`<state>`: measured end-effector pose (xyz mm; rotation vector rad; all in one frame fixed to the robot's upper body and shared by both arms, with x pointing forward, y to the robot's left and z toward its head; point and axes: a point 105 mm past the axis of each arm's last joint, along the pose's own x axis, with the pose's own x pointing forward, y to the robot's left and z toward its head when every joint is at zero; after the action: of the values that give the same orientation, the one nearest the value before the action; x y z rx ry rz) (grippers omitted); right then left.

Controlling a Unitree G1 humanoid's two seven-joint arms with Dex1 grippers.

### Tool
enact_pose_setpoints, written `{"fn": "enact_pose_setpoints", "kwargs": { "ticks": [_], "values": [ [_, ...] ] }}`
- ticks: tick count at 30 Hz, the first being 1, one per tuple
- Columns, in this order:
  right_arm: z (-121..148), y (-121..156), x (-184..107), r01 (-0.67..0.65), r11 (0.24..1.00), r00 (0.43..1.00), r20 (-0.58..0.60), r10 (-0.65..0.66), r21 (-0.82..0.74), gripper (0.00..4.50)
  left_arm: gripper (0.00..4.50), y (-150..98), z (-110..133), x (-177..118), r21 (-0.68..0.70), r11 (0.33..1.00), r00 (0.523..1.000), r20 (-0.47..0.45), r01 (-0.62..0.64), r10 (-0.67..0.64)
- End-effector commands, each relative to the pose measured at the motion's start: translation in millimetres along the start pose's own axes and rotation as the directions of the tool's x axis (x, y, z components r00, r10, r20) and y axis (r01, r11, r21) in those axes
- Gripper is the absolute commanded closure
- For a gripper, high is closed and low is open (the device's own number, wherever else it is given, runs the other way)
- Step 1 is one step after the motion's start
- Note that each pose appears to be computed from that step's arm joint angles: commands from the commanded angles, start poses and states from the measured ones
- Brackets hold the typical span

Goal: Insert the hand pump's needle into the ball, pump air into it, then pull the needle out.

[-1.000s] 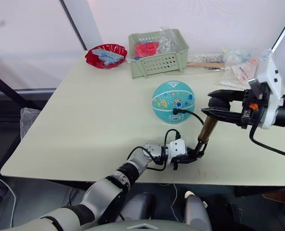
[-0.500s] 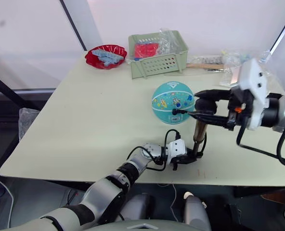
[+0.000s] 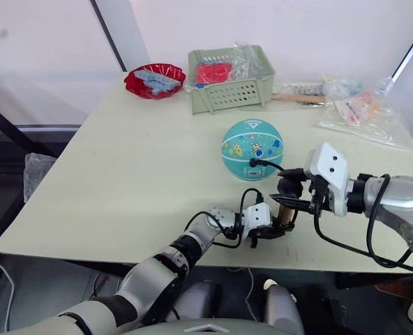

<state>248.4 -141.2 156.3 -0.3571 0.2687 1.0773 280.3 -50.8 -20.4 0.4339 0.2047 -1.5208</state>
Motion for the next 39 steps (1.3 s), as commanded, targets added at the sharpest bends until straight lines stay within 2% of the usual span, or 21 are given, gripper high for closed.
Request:
{"fn": "enact_pose_setpoints", "kwargs": {
  "ticks": [1,6,13,19,24,34,37,39],
  "values": [
    [-37.4,4.6,6.0,-0.002,0.998,0.994,-0.108,0.009,0.068,2.41,3.4,-49.4,-77.0,-15.3,-0.193,0.975,0.951,-0.264,0.112,-0.161],
    [-45.2,3.3,8.1,0.018,0.997,0.994,-0.106,-0.01,0.073,2.41,3.4,-49.6,-77.1,-15.3,-0.192,0.975,0.95,-0.266,0.114,-0.164],
    [-4.6,-14.8,-8.0,0.054,0.998,0.999,0.009,-0.054,0.037,2.41,3.4,-50.6,-78.7,-16.4,-0.193,0.974,0.947,-0.273,0.118,-0.168],
    [59.8,-31.1,-42.8,0.071,0.997,0.988,0.137,-0.068,-0.011,2.41,3.4,-51.3,-79.8,-17.3,-0.193,0.974,0.947,-0.274,0.118,-0.169],
    [89.1,-31.8,-62.2,0.071,0.997,0.983,0.175,-0.063,-0.042,2.41,3.4,-51.6,-80.0,-17.4,-0.193,0.974,0.947,-0.275,0.118,-0.169],
    [134.5,-33.5,-92.0,0.108,0.99,0.969,0.235,-0.083,-0.094,2.41,3.4,-51.7,-80.8,-17.7,-0.191,0.974,0.945,-0.28,0.119,-0.171],
    [139.4,-36.3,-95.8,0.126,0.988,0.963,0.248,-0.102,-0.084,2.41,3.4,-50.9,-81.1,-18.2,-0.191,0.975,0.944,-0.283,0.117,-0.169],
    [133.5,-35.4,-91.8,0.111,0.992,0.967,0.235,-0.093,-0.061,2.41,3.4,-50.6,-81.1,-18.3,-0.191,0.975,0.944,-0.283,0.115,-0.167]
  ]
}}
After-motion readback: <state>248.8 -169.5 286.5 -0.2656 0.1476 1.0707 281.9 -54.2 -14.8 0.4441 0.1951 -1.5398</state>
